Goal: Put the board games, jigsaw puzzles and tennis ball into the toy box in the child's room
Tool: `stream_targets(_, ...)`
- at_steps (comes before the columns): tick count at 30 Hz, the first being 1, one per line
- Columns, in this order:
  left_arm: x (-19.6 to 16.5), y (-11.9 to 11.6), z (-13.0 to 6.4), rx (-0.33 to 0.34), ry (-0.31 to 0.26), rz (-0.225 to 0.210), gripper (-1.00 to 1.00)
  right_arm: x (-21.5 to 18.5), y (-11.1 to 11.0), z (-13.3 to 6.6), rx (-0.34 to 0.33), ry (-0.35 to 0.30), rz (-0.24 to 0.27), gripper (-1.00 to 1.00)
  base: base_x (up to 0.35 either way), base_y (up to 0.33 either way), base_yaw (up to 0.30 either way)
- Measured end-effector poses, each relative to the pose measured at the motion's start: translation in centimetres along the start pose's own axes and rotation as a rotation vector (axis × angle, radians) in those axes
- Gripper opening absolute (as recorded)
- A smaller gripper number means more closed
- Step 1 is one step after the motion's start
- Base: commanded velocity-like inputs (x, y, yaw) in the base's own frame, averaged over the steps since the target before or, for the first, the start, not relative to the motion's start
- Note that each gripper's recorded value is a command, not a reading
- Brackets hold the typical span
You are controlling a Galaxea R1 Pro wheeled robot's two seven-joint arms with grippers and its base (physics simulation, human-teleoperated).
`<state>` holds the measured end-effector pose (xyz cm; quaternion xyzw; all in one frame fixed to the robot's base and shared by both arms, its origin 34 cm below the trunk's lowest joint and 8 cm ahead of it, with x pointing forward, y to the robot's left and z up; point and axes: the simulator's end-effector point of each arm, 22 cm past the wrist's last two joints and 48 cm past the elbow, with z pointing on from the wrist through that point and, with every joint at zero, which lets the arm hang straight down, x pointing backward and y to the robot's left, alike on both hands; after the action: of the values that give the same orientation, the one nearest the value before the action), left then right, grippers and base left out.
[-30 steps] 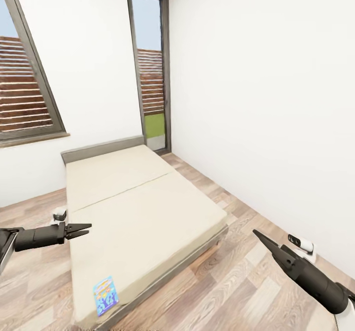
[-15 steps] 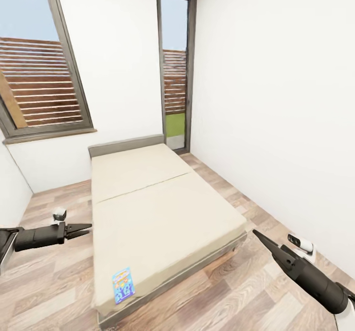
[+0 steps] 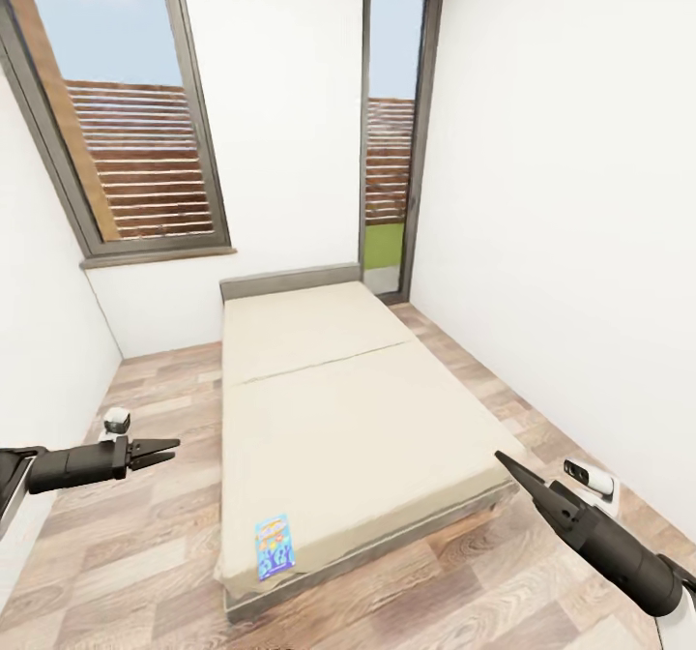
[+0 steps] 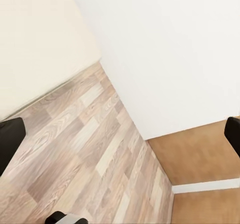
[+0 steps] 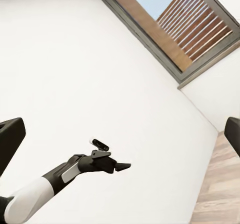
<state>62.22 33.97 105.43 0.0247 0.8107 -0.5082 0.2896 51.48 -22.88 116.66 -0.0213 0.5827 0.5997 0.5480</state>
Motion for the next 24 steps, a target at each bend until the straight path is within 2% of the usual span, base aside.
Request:
stream_targets(18, 0.04, 0.01, 0.02, -0.001, 0.002, 0.001, 1.00, 0.08, 0.03, 0.07, -0.001, 0.001, 0.002, 1.00, 0.000, -0.001, 0.282)
stream_targets(24, 0.02, -0.03, 0.00, -0.001, 0.001, 0.001, 1.00, 0.08, 0.08, 0.10, -0.002, 0.001, 0.000, 1.00, 0.000, -0.091, 0.282)
